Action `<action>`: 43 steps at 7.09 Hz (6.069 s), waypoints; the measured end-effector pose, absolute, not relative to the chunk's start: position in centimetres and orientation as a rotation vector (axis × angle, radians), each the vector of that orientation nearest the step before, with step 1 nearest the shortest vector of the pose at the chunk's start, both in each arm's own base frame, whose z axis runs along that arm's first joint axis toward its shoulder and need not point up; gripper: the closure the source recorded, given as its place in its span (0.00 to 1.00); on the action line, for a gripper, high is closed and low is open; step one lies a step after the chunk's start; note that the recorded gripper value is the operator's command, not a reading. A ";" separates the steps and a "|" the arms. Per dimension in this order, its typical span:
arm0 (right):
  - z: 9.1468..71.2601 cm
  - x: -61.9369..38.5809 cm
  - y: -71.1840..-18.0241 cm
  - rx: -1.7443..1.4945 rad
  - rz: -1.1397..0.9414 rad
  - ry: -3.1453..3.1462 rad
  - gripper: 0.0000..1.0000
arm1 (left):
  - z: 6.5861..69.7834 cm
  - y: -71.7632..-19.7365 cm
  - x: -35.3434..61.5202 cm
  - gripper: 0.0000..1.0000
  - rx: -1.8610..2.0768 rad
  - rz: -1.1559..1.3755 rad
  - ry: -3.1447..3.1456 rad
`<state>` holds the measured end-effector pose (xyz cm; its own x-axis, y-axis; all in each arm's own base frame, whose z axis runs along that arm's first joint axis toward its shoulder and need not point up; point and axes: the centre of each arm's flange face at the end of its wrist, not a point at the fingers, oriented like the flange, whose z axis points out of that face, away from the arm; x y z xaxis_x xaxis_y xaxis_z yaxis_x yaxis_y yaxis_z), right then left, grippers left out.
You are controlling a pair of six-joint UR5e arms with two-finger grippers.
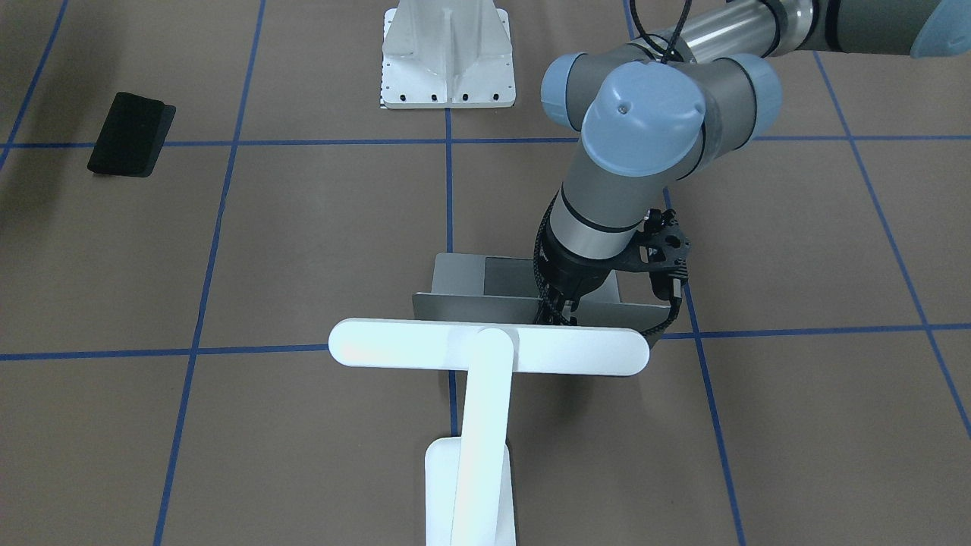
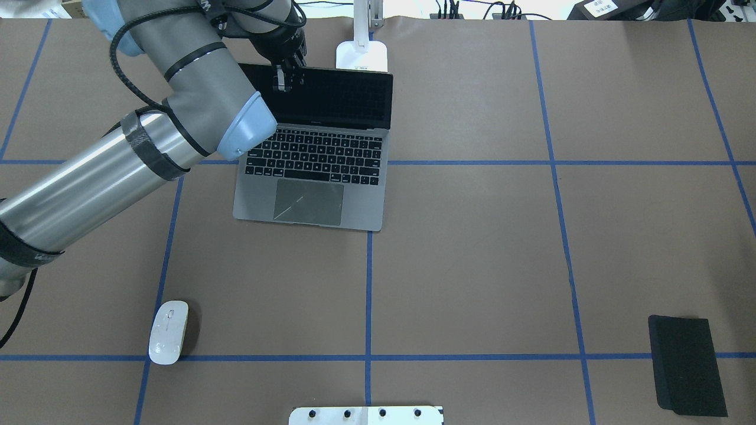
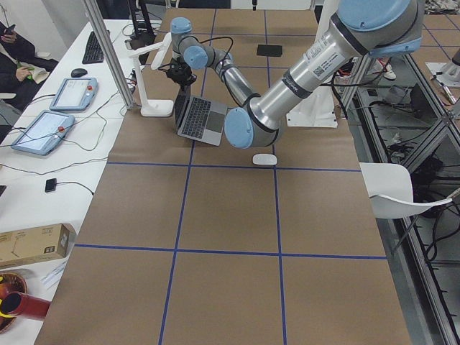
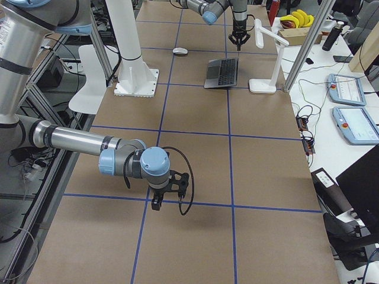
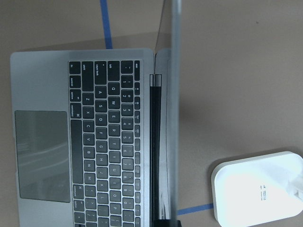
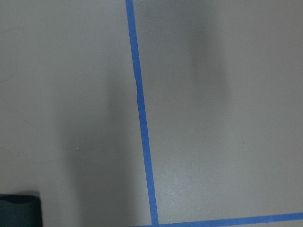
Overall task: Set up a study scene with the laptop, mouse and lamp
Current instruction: 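Slide the laptop with the left gripper toward the white lamp, then release the laptop and withdraw the left arm out of view, then lower the right gripper onto the black mouse pad edge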
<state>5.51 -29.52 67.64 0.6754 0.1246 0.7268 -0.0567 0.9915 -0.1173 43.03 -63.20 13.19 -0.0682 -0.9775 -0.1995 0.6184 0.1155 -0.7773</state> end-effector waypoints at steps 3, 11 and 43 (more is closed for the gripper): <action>67.8 5.5 -29.3 -0.091 0.104 -0.823 0.00 | 14.2 -62.7 46.2 1.00 -0.498 -1.462 0.870; 67.8 5.5 -29.2 -0.094 0.105 -0.824 0.00 | 14.8 -62.8 45.2 0.19 -0.420 -1.362 0.928; 67.6 -8.8 -28.5 -0.281 -0.240 -1.134 0.00 | 44.5 -42.8 1.2 0.00 0.107 0.293 0.738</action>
